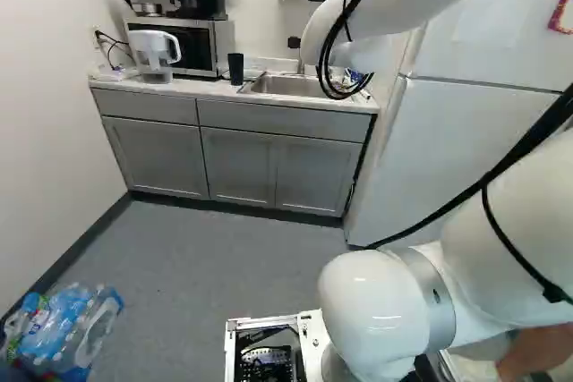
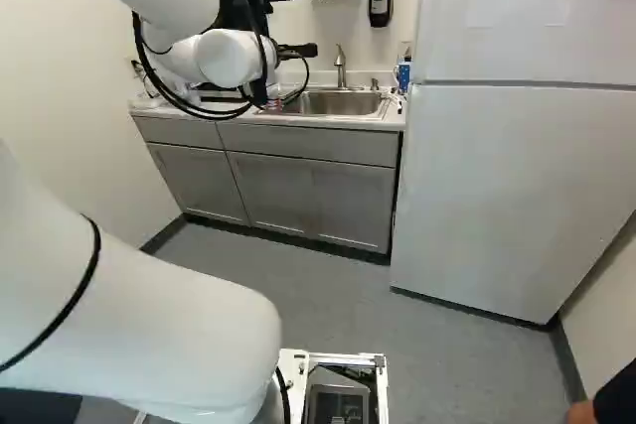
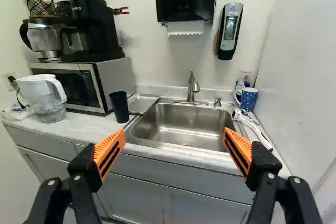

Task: Rinse the cup and place it in the tray

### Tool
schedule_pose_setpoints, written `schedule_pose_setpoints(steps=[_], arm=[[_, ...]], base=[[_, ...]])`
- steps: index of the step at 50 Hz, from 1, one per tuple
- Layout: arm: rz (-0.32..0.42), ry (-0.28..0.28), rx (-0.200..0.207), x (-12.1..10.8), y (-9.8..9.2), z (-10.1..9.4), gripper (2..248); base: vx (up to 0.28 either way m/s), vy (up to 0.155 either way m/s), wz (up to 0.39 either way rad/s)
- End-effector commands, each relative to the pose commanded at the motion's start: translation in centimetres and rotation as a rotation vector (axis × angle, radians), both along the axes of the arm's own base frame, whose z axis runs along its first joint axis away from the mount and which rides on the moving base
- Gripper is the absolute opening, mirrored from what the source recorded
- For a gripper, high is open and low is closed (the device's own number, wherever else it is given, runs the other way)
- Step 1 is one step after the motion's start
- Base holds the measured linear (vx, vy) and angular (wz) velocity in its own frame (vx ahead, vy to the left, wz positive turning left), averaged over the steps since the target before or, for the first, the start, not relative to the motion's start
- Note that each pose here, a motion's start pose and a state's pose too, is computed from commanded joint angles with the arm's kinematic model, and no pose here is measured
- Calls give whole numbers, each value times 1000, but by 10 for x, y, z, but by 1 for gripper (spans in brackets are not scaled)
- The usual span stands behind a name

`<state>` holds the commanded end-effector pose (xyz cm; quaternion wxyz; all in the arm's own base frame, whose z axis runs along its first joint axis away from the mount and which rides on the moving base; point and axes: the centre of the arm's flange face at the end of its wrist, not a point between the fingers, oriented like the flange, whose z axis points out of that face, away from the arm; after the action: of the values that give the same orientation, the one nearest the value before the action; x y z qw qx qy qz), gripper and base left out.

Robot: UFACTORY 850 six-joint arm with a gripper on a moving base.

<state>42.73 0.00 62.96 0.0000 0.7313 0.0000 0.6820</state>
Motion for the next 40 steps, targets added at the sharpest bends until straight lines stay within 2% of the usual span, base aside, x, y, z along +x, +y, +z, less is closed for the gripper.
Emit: schedule_pose_setpoints(steps=[40], arm=[[0, 0, 0, 0, 0, 0, 247]], base=[[97, 3, -8]])
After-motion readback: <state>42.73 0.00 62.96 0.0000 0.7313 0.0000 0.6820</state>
